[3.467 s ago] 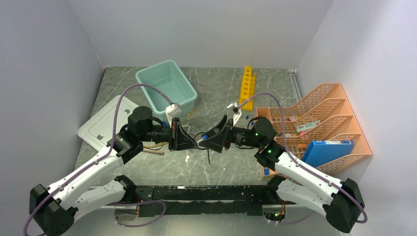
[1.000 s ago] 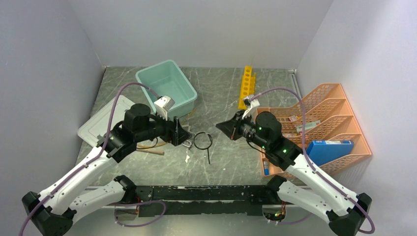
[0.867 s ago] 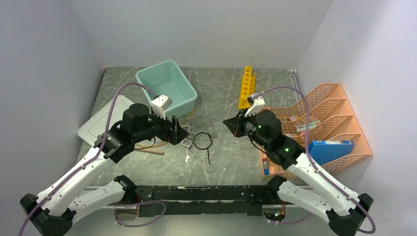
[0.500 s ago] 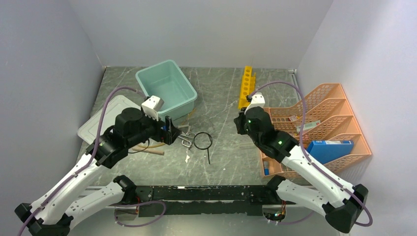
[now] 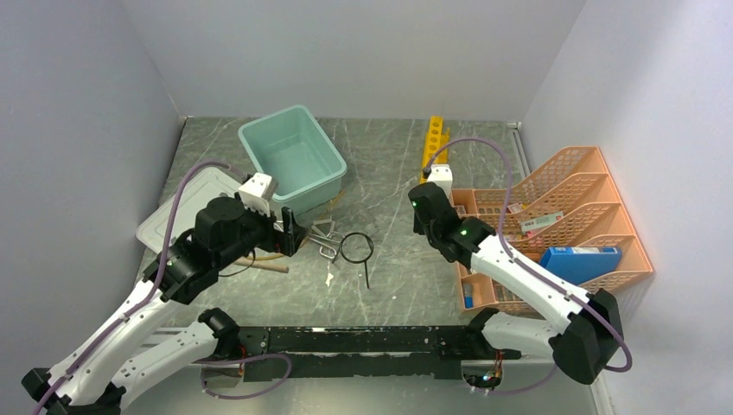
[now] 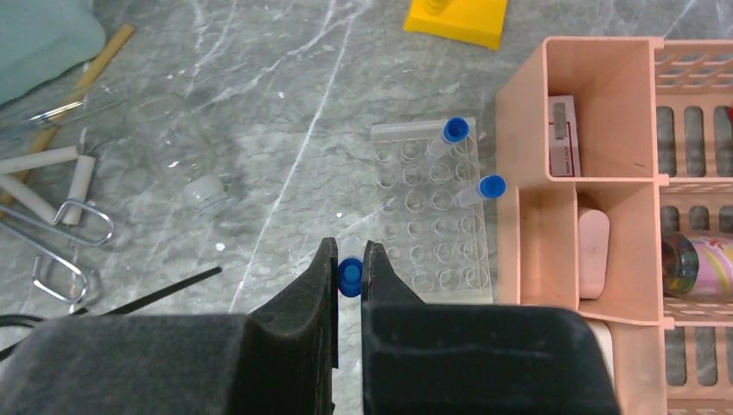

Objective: Organize the chemistry lab equipment
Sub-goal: Insert the test tube into the slot of the test tube rack.

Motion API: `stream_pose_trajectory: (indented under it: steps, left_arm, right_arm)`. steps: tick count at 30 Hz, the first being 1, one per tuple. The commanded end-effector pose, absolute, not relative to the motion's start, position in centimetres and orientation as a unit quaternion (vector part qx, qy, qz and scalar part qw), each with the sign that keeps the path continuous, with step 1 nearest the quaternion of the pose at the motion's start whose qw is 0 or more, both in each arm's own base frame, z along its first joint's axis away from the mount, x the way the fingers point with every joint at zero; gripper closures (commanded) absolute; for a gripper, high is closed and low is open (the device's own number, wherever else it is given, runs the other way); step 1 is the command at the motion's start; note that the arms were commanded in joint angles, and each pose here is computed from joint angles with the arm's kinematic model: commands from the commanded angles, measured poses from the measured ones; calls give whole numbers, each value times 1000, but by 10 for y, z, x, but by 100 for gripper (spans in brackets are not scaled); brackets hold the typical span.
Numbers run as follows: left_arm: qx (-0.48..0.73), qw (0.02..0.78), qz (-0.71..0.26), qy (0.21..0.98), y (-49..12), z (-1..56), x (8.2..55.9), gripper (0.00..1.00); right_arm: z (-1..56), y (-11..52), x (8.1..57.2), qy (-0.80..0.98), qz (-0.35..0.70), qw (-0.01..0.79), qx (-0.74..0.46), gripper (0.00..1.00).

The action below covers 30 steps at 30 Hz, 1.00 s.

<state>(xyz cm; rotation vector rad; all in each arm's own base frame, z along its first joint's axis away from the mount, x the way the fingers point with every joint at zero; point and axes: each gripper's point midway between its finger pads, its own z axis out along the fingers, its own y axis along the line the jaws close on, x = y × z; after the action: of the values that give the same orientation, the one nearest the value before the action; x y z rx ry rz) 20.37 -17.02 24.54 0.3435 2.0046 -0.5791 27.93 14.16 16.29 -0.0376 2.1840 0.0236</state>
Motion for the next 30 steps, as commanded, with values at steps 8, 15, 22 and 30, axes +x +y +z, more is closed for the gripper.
stream_pose_trajectory:
  steps: [8, 15, 22, 30]
  left_arm:
    - [131, 519, -209, 819, -153, 241, 205, 7]
    - [131, 518, -205, 820, -152, 239, 205, 7]
    - [133, 517, -206, 820, -153, 239, 206, 8]
    - [134, 515, -205, 821, -154, 238, 206, 8]
  right_arm:
    - [143, 114, 305, 883, -36, 466, 50, 100]
    - [132, 104, 312, 889, -39, 452, 62, 100]
    - [117, 96, 313, 898, -37, 432, 71, 100]
    - [111, 93, 314, 900, -29, 428, 80, 100]
